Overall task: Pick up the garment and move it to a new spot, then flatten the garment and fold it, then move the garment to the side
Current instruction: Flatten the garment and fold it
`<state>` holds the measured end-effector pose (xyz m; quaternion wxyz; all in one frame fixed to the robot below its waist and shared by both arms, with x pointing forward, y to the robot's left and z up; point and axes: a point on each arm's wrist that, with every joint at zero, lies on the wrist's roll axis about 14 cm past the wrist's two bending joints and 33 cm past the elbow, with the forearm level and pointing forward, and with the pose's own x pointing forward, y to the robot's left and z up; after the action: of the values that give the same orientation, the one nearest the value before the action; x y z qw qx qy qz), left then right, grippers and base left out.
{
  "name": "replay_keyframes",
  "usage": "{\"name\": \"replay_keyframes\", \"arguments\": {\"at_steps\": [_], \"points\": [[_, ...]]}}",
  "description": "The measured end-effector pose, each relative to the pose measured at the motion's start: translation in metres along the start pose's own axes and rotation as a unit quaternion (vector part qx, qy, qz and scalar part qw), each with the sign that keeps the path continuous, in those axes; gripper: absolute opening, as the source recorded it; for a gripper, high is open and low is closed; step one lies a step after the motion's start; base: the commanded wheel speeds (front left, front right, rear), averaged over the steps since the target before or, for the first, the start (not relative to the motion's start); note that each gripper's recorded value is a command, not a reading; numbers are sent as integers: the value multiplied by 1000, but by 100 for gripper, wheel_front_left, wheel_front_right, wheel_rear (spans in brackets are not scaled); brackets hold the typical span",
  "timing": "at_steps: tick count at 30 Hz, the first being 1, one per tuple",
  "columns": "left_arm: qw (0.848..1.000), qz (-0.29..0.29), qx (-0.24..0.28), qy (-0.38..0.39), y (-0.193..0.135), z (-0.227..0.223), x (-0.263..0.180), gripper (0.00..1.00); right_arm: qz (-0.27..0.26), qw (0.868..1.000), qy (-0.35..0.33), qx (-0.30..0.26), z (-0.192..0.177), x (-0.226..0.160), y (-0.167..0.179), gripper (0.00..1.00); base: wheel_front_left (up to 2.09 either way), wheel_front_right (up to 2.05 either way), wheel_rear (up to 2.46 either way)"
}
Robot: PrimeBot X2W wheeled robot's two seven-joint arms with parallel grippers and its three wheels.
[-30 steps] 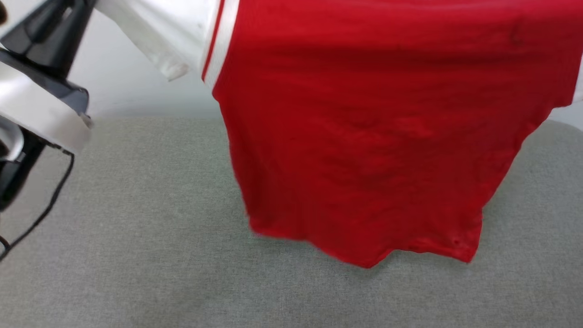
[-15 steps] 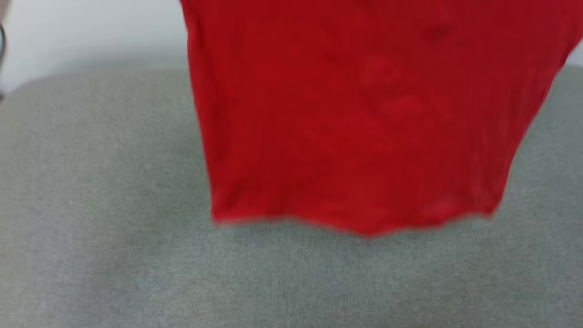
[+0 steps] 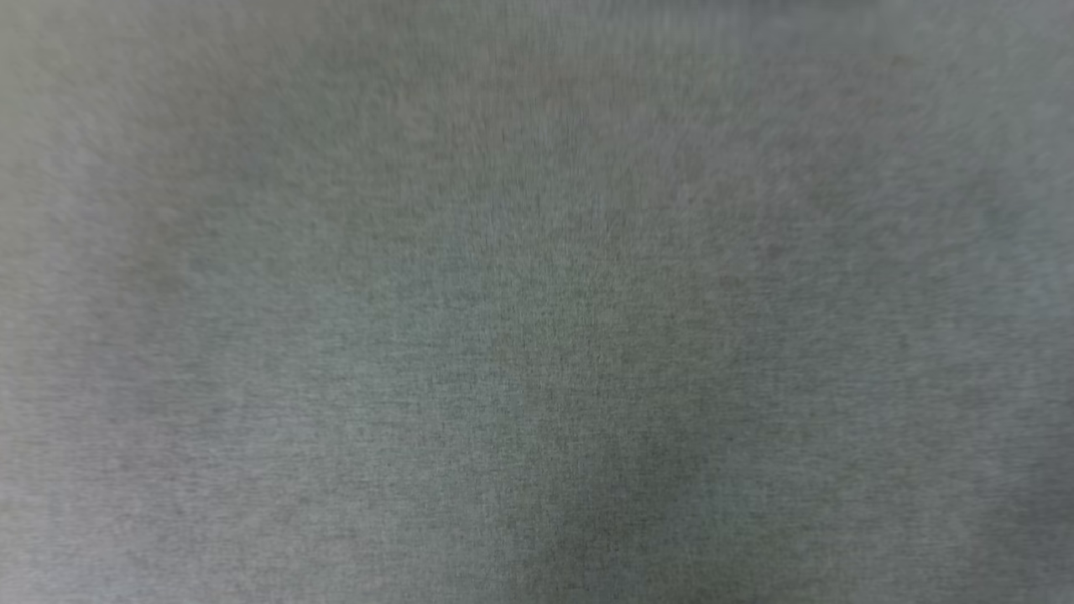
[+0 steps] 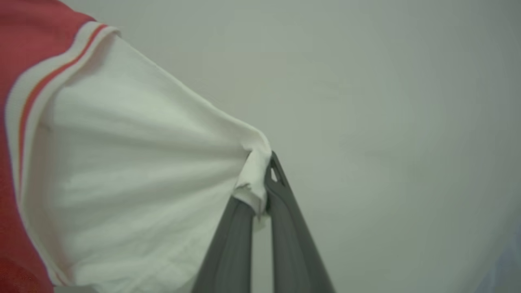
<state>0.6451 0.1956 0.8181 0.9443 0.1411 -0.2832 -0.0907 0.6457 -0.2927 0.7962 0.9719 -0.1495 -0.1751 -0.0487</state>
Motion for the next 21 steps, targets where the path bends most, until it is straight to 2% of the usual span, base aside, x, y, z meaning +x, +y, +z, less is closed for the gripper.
{"name": "replay_keyframes", "arguments": {"at_steps": [5,11,17,21], "points": [[999,9,-29,15,-13,-58,18,0,-8,1000,11,12,-52,28,16,0,0,0,0],[997,-5,-46,58,-36,-128,14,0,9,998,63,24,-130,37,52,0,0,0,0],[991,-23,-70,114,-54,-175,-19,0,29,991,123,44,-184,15,76,0,0,0,0],[982,-50,-88,163,-81,-201,-58,0,41,985,160,50,-208,-9,84,0,0,0,0]]}}
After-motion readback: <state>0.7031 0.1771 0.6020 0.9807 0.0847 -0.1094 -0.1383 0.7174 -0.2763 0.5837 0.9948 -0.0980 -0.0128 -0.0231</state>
